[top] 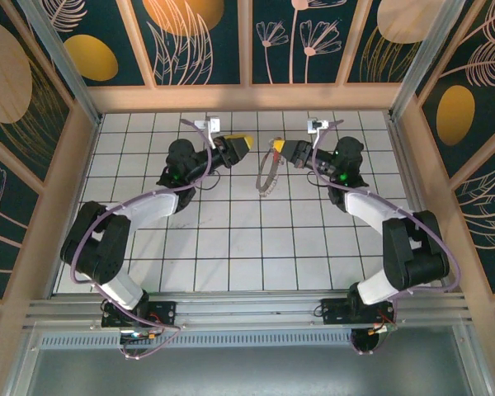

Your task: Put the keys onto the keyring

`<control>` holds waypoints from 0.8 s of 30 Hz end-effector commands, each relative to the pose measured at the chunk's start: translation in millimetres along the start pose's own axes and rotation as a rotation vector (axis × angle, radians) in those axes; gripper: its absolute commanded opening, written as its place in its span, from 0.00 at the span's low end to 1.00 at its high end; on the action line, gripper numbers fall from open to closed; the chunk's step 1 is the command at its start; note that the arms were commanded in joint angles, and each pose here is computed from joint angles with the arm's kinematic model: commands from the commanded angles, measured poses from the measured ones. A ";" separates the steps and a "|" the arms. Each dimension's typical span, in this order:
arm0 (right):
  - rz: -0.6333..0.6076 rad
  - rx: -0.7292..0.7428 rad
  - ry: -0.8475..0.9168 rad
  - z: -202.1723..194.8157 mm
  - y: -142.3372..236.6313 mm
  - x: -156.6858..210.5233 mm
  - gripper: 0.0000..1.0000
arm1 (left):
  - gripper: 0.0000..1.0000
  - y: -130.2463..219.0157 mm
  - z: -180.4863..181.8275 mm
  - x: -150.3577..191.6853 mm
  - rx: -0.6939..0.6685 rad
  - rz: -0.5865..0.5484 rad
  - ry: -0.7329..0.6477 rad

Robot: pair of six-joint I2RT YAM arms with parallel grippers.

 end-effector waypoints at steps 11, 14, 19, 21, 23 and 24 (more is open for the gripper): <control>0.124 -0.142 0.045 -18.3 -18.9 -2.1 0.00 | 0.36 -17.1 12.2 -1.6 0.070 0.147 -0.008; 0.132 -0.151 0.038 -23.8 -20.2 0.3 0.00 | 0.35 -18.3 18.4 -4.3 0.106 0.164 0.039; 0.127 -0.150 0.025 -28.8 -22.2 1.1 0.00 | 0.33 -21.4 21.8 3.0 0.182 0.215 0.095; 0.120 -0.156 0.019 -29.0 -22.5 1.4 0.00 | 0.31 -21.2 22.3 5.5 0.200 0.226 0.105; 0.111 -0.157 0.010 -29.6 -22.4 0.9 0.00 | 0.31 -19.8 21.4 7.6 0.219 0.233 0.109; 0.105 -0.156 0.009 -29.3 -22.5 0.1 0.00 | 0.31 -19.3 20.5 7.8 0.225 0.235 0.110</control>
Point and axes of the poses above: each hand's point on the last joint's axis, 136 mm out from that joint toward the fingers, its own y axis back along the fingers, its own z axis along the line the jaws close on, x = y × z, the point moved 5 cm from there along y, back along the fingers, and after that the axes turned 12 degrees about y, right-handed, at the moved point
